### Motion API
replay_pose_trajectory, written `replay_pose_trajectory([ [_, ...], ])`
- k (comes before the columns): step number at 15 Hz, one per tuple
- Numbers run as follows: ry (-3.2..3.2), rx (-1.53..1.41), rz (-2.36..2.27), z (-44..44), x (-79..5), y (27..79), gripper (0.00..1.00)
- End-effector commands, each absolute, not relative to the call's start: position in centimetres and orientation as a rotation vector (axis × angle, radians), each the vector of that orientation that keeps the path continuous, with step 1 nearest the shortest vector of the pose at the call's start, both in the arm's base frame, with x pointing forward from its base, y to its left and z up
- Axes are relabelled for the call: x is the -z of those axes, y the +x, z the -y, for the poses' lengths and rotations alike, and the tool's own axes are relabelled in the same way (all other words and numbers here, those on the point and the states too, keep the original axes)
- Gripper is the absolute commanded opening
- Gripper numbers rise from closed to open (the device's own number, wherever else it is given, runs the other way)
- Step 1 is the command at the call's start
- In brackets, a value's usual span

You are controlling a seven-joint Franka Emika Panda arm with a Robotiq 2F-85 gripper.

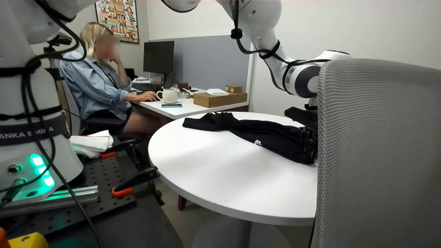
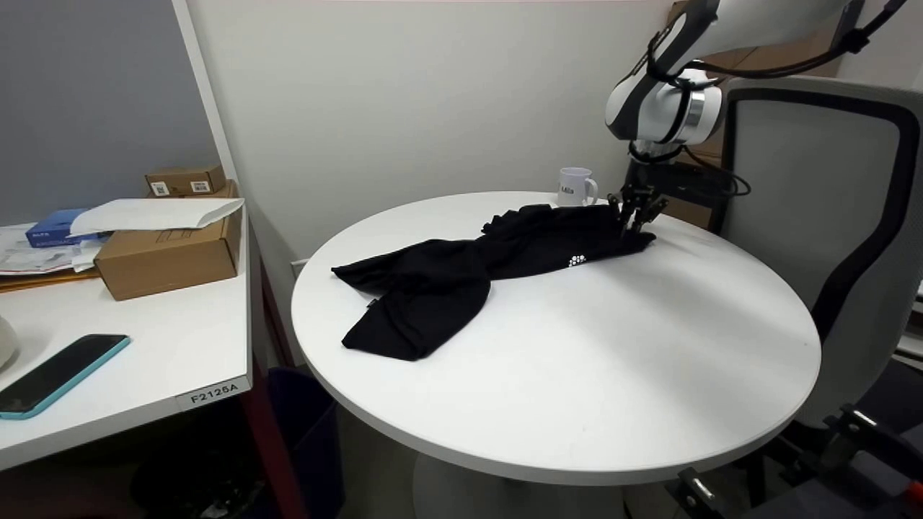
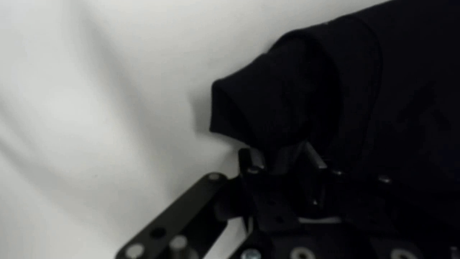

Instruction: Fold the shirt from right to left then top to bottom

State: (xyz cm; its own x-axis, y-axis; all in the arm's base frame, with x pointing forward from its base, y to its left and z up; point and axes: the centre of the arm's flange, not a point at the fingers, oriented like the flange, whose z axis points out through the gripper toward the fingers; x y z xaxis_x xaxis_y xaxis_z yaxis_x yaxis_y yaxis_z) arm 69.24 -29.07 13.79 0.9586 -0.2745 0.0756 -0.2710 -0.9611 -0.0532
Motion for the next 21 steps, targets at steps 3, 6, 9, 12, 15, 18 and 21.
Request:
replay_pose_trajectory([
  [3,-3.005,0.14,-0.402,28.5,-15.4,69.2,0.0],
  [6,-3.01,0.157,-0.411,28.5,-18.2,68.6,0.01],
  [9,-3.029,0.189,-0.416,28.6,-24.0,68.0,0.01],
  [12,-3.048,0.265,-0.415,28.2,-30.2,67.4,0.01],
  [15,-3.054,0.348,-0.413,27.8,-35.9,66.4,0.01],
  [18,-3.059,0.412,-0.413,27.3,-40.2,65.2,0.01],
  [21,-3.065,0.478,-0.415,26.6,-44.2,63.6,0.01],
])
